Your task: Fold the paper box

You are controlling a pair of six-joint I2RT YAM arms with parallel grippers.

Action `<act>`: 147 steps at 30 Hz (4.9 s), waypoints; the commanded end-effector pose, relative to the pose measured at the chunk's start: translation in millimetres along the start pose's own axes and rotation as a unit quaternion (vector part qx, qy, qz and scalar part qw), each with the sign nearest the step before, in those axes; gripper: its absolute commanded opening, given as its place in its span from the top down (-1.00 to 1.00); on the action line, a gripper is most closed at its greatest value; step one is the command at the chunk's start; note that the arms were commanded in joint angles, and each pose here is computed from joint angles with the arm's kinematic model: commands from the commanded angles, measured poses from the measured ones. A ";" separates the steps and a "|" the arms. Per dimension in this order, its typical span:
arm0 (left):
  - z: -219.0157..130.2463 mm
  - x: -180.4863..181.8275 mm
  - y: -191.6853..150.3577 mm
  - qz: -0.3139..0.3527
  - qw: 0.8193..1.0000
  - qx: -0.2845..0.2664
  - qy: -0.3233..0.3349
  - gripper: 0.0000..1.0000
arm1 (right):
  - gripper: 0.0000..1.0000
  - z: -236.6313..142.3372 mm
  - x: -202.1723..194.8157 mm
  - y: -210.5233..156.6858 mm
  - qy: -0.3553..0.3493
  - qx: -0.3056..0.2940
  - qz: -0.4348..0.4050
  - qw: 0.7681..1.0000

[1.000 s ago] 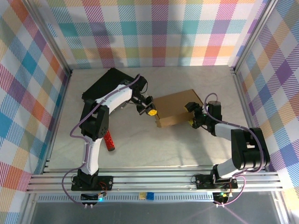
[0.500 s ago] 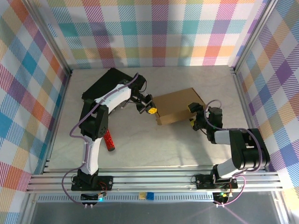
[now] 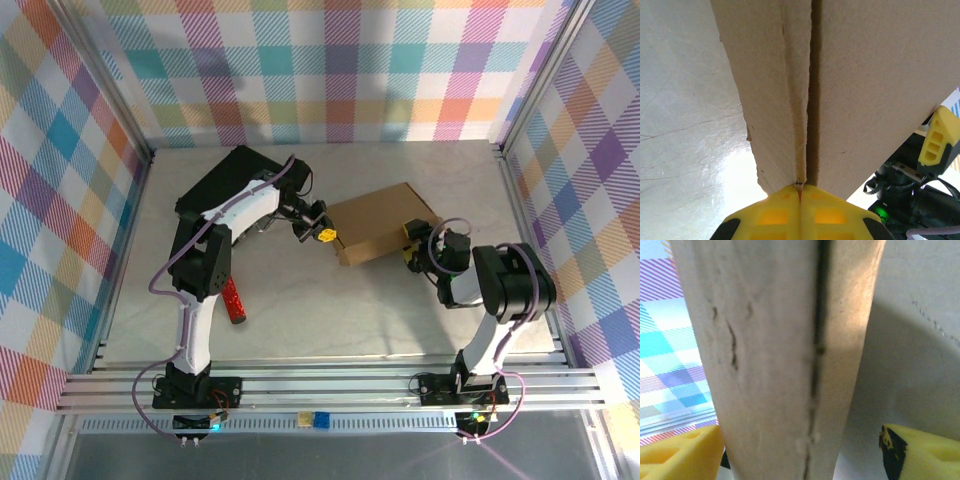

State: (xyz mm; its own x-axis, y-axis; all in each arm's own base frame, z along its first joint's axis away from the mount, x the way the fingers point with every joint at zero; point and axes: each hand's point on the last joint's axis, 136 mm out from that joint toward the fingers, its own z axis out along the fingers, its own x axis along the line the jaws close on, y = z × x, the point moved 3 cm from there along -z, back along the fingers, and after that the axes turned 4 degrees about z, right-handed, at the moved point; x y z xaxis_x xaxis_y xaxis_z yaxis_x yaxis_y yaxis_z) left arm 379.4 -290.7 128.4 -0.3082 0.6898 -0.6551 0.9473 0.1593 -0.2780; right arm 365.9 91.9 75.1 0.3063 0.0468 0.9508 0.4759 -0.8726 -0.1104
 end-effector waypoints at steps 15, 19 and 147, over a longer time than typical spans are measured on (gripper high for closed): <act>-22.5 -16.0 -1.8 -0.033 0.999 0.000 -0.029 0.62 | 0.02 15.9 46.3 -5.7 -0.010 -0.024 -0.009 1.000; -37.7 -23.6 -6.1 -0.019 0.999 -0.019 -0.023 0.09 | 0.05 11.4 47.6 -6.8 -0.065 -0.029 -0.011 0.997; -5.7 -3.7 -4.0 -0.106 0.992 -0.045 -0.045 1.00 | -0.86 -2.6 71.7 -16.7 -0.091 0.091 -0.073 0.989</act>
State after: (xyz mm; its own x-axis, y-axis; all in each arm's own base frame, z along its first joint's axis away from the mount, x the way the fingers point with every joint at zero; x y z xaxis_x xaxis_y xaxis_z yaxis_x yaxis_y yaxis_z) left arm 380.7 -286.2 104.0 -0.4935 0.6487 -0.5794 0.8683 0.4063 -0.2847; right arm 372.6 103.3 116.4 0.4559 0.2700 0.8481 0.5950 -0.8011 -0.0648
